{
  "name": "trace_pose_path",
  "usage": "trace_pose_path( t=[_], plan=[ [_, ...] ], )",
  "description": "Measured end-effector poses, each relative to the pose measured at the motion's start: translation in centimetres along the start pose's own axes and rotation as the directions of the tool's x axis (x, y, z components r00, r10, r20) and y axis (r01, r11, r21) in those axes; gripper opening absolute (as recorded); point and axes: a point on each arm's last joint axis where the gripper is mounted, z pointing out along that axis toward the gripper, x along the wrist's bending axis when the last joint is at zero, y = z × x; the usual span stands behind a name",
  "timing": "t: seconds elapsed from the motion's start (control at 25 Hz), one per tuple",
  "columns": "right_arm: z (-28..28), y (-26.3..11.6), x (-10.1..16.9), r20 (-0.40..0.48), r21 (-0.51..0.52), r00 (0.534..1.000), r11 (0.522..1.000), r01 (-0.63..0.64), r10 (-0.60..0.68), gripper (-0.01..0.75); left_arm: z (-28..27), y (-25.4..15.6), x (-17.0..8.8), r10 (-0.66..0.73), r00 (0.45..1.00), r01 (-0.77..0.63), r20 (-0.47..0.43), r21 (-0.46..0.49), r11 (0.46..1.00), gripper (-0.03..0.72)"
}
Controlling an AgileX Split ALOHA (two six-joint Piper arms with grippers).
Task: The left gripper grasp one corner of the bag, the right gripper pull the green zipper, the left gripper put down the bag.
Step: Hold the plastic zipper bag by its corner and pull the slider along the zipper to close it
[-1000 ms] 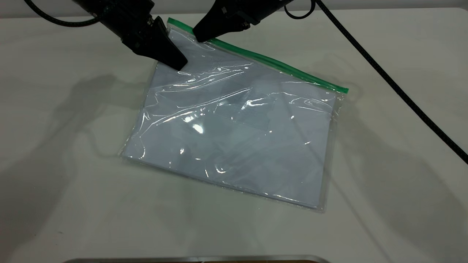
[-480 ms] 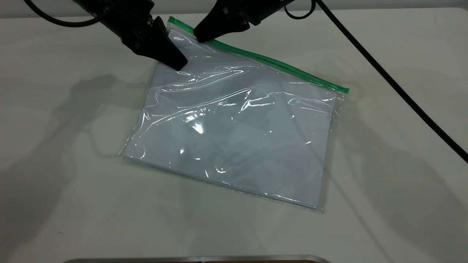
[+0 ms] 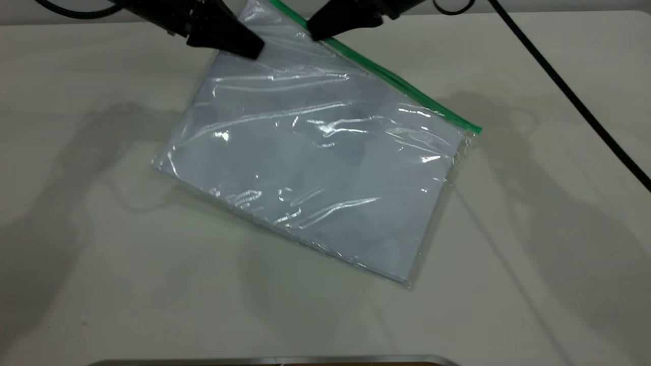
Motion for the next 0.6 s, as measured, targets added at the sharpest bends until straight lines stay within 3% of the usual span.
trace_pose_path(
  t=[0.6],
  plan=[
    [-2.9, -5.1, -5.2, 0.091, 0.047, 0.992, 0.995, -0.089, 0.085, 0.038, -4.4, -0.4, 1.1, -0.053, 0.998, 0.047, -0.038, -0.14, 0.989, 0.051]
  ],
)
